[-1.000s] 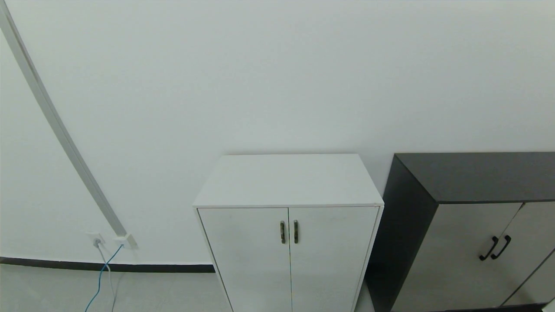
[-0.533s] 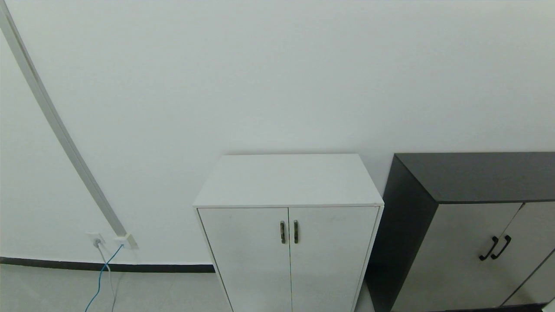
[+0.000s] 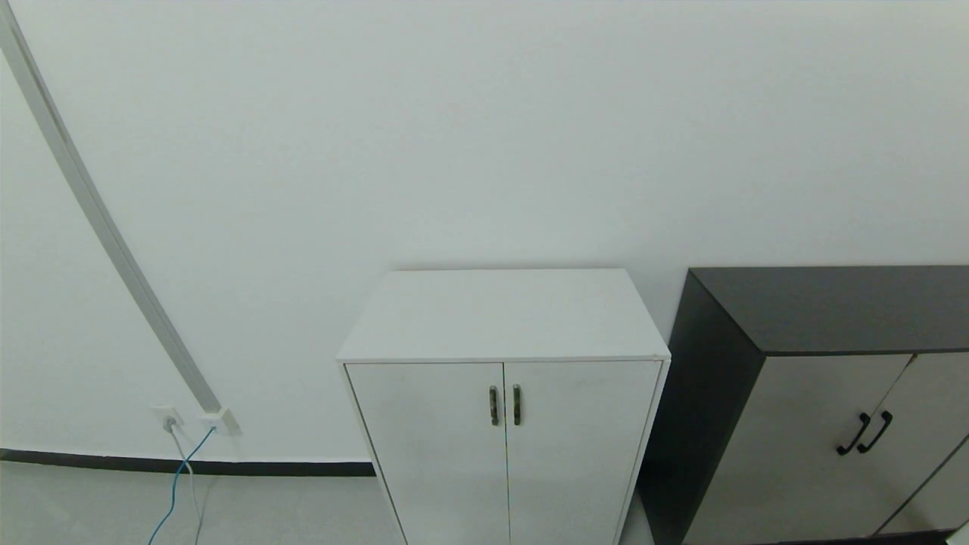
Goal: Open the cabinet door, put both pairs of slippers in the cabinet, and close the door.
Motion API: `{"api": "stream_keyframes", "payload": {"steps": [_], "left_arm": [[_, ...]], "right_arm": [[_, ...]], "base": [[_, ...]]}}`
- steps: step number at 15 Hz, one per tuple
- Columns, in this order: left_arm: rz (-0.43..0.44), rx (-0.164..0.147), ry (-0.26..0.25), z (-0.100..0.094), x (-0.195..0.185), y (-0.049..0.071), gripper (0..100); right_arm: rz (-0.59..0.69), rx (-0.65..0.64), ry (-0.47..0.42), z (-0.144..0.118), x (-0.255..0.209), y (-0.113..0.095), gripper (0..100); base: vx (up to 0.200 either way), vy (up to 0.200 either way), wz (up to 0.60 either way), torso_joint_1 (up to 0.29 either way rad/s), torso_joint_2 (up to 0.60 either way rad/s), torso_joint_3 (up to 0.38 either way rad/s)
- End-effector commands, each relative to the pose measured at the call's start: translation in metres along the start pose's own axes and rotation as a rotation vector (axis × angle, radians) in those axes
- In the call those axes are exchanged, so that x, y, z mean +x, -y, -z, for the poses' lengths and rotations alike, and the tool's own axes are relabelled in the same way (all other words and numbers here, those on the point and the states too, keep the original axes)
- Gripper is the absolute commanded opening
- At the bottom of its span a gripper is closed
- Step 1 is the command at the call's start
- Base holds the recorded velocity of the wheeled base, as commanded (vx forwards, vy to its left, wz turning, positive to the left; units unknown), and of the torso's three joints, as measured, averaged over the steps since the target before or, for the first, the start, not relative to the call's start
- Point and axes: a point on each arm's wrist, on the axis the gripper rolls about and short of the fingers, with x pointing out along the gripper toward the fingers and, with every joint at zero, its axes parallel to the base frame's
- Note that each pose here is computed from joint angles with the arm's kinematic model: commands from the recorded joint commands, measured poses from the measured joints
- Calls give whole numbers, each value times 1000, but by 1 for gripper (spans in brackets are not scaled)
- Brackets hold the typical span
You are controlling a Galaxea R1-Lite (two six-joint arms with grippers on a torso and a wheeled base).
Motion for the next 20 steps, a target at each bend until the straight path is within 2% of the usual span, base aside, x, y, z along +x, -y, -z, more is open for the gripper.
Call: {"api": "stream_keyframes", "payload": {"steps": [1,7,11,20], "left_arm": [[0,0,-1,0,0,0,0],[0,0,0,0,0,0,0],[0,3,-1,0,0,0,0],[0,4,0,0,0,0,0]], "right_arm": [[67,16,78,2,-6,-1,0],[101,19,246,8,-18,-2,0],[87,93,256,8,-18,-2,0],[88,95,256,8,-18,-2,0]], "base": [[0,0,0,0,0,0],[0,0,0,0,0,0],[0,0,0,0,0,0],[0,0,0,0,0,0]]}}
